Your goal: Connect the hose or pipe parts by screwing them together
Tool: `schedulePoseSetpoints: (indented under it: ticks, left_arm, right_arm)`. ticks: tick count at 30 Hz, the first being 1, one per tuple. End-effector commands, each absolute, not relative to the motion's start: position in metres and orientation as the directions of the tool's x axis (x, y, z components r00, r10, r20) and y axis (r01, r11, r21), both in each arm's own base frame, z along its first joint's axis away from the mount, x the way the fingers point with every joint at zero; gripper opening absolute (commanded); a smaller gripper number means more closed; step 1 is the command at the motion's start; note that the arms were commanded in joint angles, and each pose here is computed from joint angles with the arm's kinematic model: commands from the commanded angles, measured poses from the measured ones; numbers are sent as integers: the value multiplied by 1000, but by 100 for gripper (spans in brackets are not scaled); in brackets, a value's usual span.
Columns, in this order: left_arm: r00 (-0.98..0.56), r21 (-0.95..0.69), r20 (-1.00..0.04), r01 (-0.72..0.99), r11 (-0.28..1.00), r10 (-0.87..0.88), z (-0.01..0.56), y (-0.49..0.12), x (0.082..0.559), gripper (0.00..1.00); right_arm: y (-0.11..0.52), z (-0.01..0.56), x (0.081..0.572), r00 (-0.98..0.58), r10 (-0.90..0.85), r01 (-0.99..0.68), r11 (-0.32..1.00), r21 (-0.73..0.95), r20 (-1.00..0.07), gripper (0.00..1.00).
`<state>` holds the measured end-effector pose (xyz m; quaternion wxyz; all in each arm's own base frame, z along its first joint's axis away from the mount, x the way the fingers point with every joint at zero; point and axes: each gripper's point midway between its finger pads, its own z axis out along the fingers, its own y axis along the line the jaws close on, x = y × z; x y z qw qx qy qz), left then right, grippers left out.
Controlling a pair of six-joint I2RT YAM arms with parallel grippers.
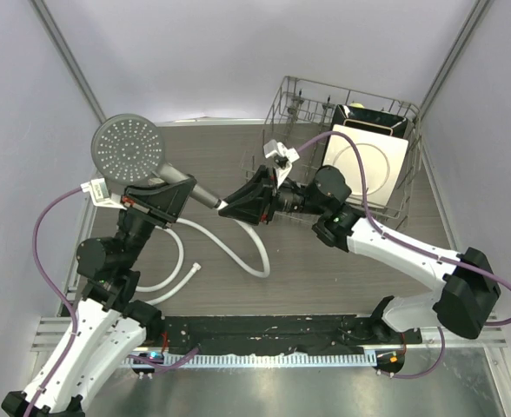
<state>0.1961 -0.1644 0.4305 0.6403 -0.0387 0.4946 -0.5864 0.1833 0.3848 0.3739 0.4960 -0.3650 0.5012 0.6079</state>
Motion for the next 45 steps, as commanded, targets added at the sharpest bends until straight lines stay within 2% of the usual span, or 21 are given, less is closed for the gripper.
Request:
schedulePoseSetpoints:
  ticks: [1, 5, 6, 8, 10, 13, 16, 17, 19, 20, 23, 26, 27, 29, 30, 32, 33, 34, 35, 40, 45]
  left_arm:
    - [-272, -488, -686, 860, 149, -675, 438, -195, 149, 0]
    - [-259, -446, -702, 886, 126, -664, 444, -199, 144, 0]
    - [-260, -440, -705, 890, 120, -660, 444, -200, 143, 0]
    - [-265, -436, -716, 892, 117, -646, 441, -203, 144, 0]
    - [-268, -435, -722, 892, 118, -638, 438, -204, 145, 0]
    - [-271, -438, -722, 891, 118, -637, 437, -205, 146, 0]
    - [-261, -446, -721, 884, 142, -642, 438, -204, 152, 0]
    - [-259, -453, -729, 876, 163, -634, 434, -204, 155, 0]
    - [-239, -462, -727, 864, 201, -644, 437, -201, 161, 0]
    - [-250, -485, -730, 846, 223, -637, 432, -201, 166, 0]
    - [-230, -514, -740, 800, 310, -632, 429, -195, 180, 0]
    - [-211, -540, -748, 744, 393, -629, 426, -187, 193, 0]
    - [-209, -546, -749, 731, 409, -628, 425, -186, 196, 0]
    - [-200, -577, -744, 674, 461, -638, 423, -178, 206, 0]
    - [-197, -584, -743, 657, 476, -640, 422, -175, 209, 0]
    - [-173, -602, -743, 596, 531, -647, 420, -165, 218, 0]
    - [-164, -603, -746, 580, 548, -646, 419, -161, 220, 0]
    - [-160, -602, -754, 555, 573, -637, 417, -158, 223, 0]
    - [-136, -600, -755, 537, 592, -642, 420, -153, 226, 0]
    - [-157, -635, -761, 384, 671, -630, 408, -136, 240, 0]
    - [-134, -653, -747, 330, 682, -651, 414, -126, 243, 0]
  right_arm:
    - [364, 455, 187, -238, 472, -971, -117, 207, -849, 1]
    - [357, 459, 186, -337, 501, -940, -222, 258, -797, 1]
    - [350, 467, 182, -323, 539, -943, -254, 216, -778, 1]
    - [343, 465, 191, -430, 532, -899, -325, 293, -730, 1]
    - [330, 475, 187, -473, 548, -873, -401, 279, -690, 1]
    - [336, 467, 194, -500, 527, -858, -410, 309, -687, 1]
    - [340, 461, 201, -511, 516, -855, -387, 344, -687, 14]
    - [339, 460, 202, -504, 522, -860, -377, 343, -689, 28]
    - [339, 459, 204, -505, 524, -861, -364, 356, -686, 41]
    - [338, 459, 205, -486, 535, -872, -345, 347, -691, 51]
    - [336, 455, 209, -457, 541, -889, -266, 372, -706, 60]
    - [335, 443, 231, -358, 535, -918, -53, 393, -765, 65]
    - [337, 428, 243, -313, 495, -919, 57, 390, -811, 66]
    - [325, 439, 252, -226, 507, -910, 194, 366, -832, 67]
    - [325, 418, 261, -242, 439, -875, 287, 390, -865, 68]
    - [318, 431, 264, -65, 386, -852, 458, 252, -920, 69]
    - [320, 417, 264, -56, 317, -826, 518, 222, -947, 70]
    - [330, 420, 251, 37, 251, -834, 541, 108, -967, 71]
    - [328, 418, 254, 69, 221, -790, 607, 82, -973, 70]
    - [346, 403, 233, 194, 51, -716, 690, -106, -980, 71]
    - [375, 387, 206, 334, -96, -667, 679, -307, -938, 72]
